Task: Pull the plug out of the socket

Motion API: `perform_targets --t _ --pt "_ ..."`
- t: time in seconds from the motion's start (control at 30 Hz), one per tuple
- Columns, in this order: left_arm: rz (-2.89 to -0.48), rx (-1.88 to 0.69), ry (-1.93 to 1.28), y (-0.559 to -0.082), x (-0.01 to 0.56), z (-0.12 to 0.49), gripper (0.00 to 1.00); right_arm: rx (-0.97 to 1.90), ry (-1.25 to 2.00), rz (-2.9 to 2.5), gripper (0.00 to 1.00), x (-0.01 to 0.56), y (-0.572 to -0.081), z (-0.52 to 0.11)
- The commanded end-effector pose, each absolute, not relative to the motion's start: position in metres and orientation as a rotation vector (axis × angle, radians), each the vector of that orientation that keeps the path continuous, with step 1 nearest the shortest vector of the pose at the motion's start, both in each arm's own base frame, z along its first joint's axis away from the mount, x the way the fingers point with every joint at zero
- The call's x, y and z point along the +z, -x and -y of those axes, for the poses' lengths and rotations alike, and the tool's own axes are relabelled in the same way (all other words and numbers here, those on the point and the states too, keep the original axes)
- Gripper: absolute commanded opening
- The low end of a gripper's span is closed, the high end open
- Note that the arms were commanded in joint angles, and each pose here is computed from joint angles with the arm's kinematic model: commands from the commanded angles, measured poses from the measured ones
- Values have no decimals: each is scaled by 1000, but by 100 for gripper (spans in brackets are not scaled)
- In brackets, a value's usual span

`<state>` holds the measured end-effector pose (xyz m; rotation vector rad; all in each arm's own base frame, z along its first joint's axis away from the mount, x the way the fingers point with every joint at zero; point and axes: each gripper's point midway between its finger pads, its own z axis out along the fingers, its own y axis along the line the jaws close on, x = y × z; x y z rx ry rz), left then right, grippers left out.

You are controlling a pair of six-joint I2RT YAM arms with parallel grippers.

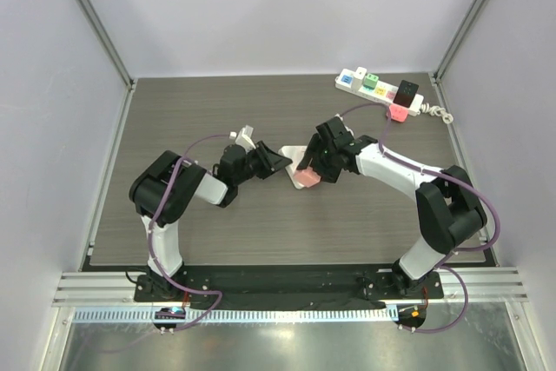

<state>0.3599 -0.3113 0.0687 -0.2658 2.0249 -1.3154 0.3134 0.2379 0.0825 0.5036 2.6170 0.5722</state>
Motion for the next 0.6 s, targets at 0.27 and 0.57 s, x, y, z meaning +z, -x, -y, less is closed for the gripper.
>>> perform_targets --t 0.27,0.57 --pt "-2023 -1207 188 -356 64 311 0 703 -354 -2499 1 121 -318 -251" --pt "-1937 -1144 171 -351 73 305 0 724 -345 -2458 1 129 -316 -241"
